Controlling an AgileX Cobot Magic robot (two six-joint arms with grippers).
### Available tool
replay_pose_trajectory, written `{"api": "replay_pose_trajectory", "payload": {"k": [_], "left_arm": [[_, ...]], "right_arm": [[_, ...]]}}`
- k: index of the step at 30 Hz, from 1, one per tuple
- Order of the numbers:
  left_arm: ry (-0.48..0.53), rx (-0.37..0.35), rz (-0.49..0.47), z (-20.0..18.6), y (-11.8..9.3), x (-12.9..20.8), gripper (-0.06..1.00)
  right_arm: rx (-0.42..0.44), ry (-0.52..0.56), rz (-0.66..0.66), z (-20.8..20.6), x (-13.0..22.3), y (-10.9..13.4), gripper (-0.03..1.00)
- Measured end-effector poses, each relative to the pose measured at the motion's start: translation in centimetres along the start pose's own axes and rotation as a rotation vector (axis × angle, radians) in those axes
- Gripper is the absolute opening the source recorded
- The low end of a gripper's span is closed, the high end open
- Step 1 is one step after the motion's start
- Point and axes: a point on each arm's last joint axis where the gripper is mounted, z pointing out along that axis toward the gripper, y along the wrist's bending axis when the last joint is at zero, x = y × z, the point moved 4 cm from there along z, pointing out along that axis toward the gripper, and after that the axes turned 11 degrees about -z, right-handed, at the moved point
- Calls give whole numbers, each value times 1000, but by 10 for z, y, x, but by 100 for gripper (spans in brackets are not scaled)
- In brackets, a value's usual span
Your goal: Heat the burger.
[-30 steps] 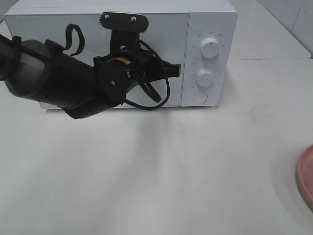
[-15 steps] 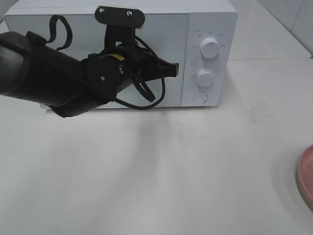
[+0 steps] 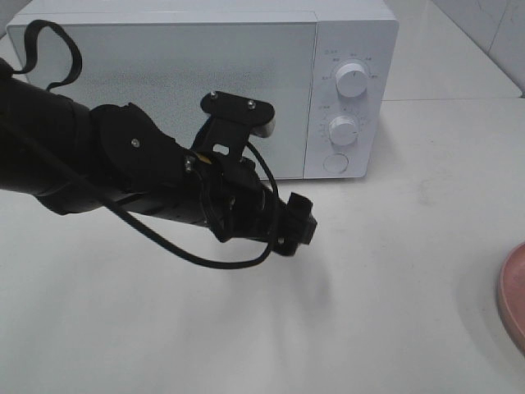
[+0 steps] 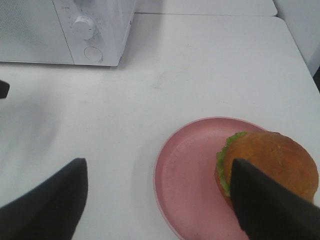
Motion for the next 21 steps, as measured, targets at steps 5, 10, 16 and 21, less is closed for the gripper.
{"api": "replay_pose_trajectory", "payload": {"k": [5, 10, 16, 21], "left_arm": [[170, 65, 46, -3, -8, 22, 90], [282, 92, 69, -14, -12, 33, 90], [368, 10, 99, -48, -6, 31, 91], [430, -116, 126, -75, 8, 31, 91]], "right_arm": [[-1, 0, 0, 0, 0, 0, 76], [-1, 0, 0, 0, 0, 0, 76], [-1, 0, 0, 0, 0, 0, 76], [-1, 0, 0, 0, 0, 0, 76]]}}
